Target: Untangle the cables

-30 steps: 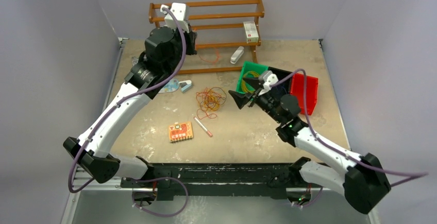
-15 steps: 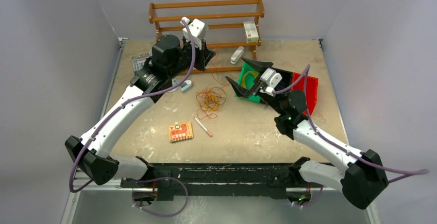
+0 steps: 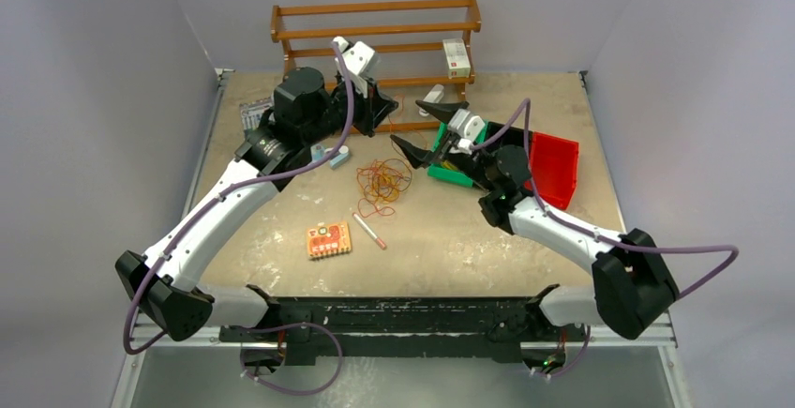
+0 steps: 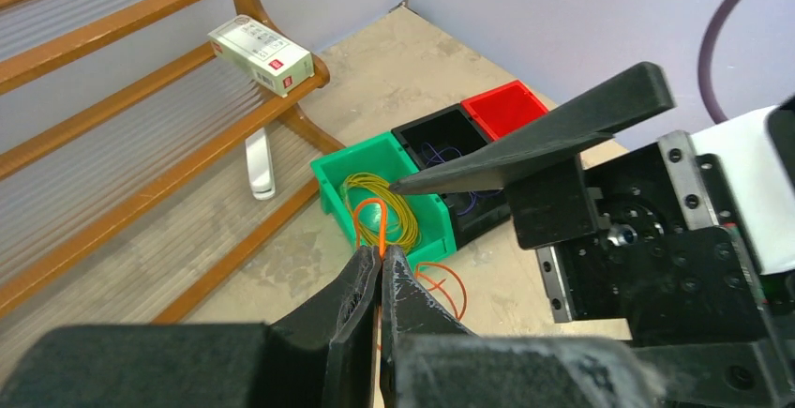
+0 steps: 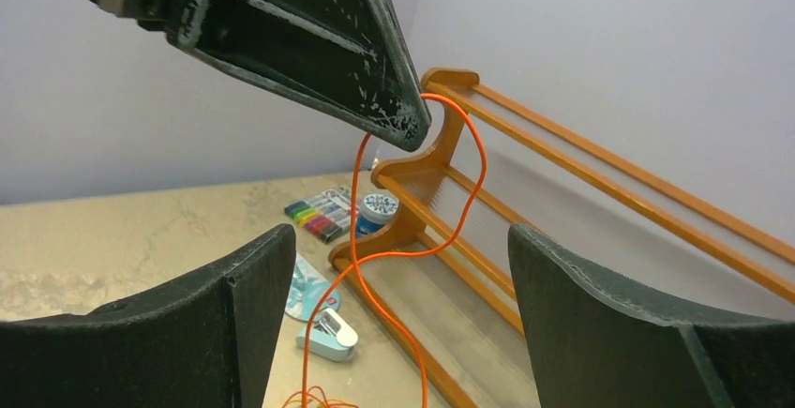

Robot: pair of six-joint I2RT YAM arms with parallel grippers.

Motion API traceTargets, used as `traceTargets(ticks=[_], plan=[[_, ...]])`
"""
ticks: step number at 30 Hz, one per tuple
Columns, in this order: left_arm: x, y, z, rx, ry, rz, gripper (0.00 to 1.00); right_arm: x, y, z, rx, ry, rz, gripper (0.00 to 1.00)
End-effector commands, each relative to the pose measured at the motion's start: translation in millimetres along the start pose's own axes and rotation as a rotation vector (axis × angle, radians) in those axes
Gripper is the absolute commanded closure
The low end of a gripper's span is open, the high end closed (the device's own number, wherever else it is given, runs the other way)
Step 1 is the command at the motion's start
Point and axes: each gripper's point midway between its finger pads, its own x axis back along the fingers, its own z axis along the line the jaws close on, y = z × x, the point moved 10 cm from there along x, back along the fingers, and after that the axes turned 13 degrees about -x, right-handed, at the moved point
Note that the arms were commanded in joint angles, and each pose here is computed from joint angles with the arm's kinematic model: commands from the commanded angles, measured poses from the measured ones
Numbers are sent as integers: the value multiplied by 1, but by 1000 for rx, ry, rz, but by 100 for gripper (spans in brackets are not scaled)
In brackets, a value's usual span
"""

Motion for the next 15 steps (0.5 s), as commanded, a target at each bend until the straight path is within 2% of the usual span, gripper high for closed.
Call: traceTargets(ticks=[1,15], plan=[[8,16,0,-49,-15,-90,100,-17,20,-4,-11,-2,-101,16],[10,18,0,-50,-10,-97,100,-34,-9,-14,-96,-44,44,28]])
